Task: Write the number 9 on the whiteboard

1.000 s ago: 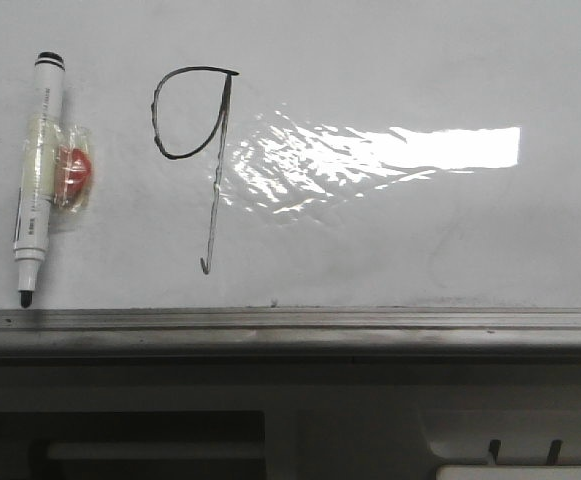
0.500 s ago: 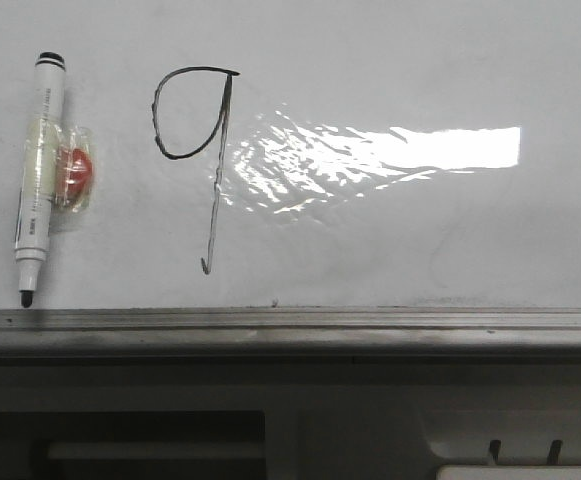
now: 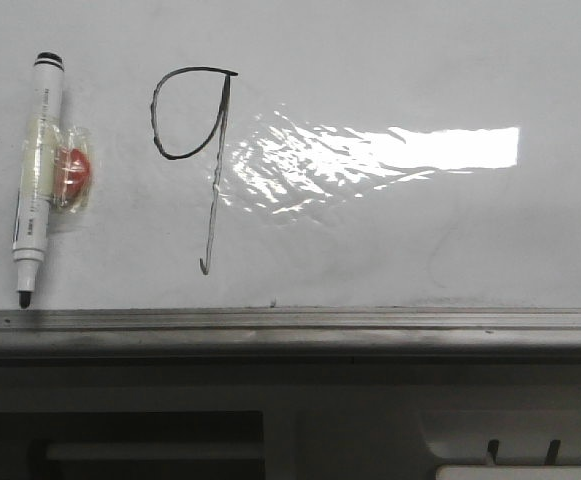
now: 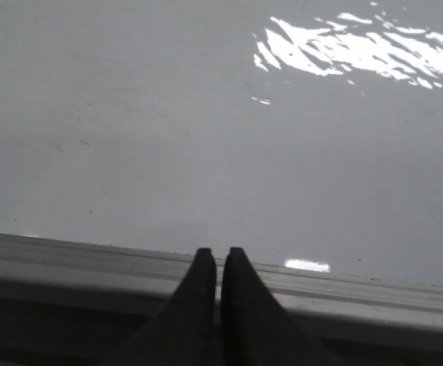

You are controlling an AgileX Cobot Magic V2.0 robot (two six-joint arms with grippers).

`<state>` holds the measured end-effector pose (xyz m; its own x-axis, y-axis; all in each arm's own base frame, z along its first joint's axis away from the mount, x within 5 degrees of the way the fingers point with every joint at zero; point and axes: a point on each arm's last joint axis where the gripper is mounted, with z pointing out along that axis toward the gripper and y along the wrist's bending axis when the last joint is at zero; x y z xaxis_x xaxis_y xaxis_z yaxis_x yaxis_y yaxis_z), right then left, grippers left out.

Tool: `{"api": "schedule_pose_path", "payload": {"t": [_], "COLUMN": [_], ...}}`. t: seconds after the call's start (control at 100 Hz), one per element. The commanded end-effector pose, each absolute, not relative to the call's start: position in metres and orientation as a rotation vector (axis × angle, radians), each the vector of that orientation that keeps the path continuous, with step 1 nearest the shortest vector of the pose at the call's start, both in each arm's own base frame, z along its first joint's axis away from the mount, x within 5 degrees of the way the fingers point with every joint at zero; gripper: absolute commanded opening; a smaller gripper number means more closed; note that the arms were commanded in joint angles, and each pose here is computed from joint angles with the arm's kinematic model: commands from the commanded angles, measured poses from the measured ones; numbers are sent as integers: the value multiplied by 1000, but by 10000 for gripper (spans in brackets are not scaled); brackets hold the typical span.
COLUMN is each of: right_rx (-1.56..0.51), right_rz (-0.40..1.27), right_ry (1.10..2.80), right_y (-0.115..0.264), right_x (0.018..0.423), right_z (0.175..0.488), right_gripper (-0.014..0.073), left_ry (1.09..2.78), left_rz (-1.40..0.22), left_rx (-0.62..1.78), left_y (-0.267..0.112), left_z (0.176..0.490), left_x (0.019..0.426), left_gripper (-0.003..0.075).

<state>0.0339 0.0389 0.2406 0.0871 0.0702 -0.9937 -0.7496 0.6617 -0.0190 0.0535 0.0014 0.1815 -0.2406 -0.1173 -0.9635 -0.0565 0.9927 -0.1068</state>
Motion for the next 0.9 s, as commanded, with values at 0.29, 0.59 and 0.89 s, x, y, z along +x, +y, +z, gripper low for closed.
{"api": "schedule_pose_path", "payload": {"t": [0.29,0.59,0.89], "right_rx": [-593,-593,-581], "right_rz": [682,682,680], "right_ry": [1264,1264,1249], "right_y": [37,37,37], "right_x": [33,33,33], "right_z": [256,256,250], "right_gripper": [-69,-69,-69], "left_ry": [1789,1789,1789], "left_rz": [-56,-56,-56], "left_rx": [-126,-126,-126], "left_y": [2,2,2], "left_z": [173,173,173], "left_x": [54,54,54], "left_gripper": [-20,-20,-20]}}
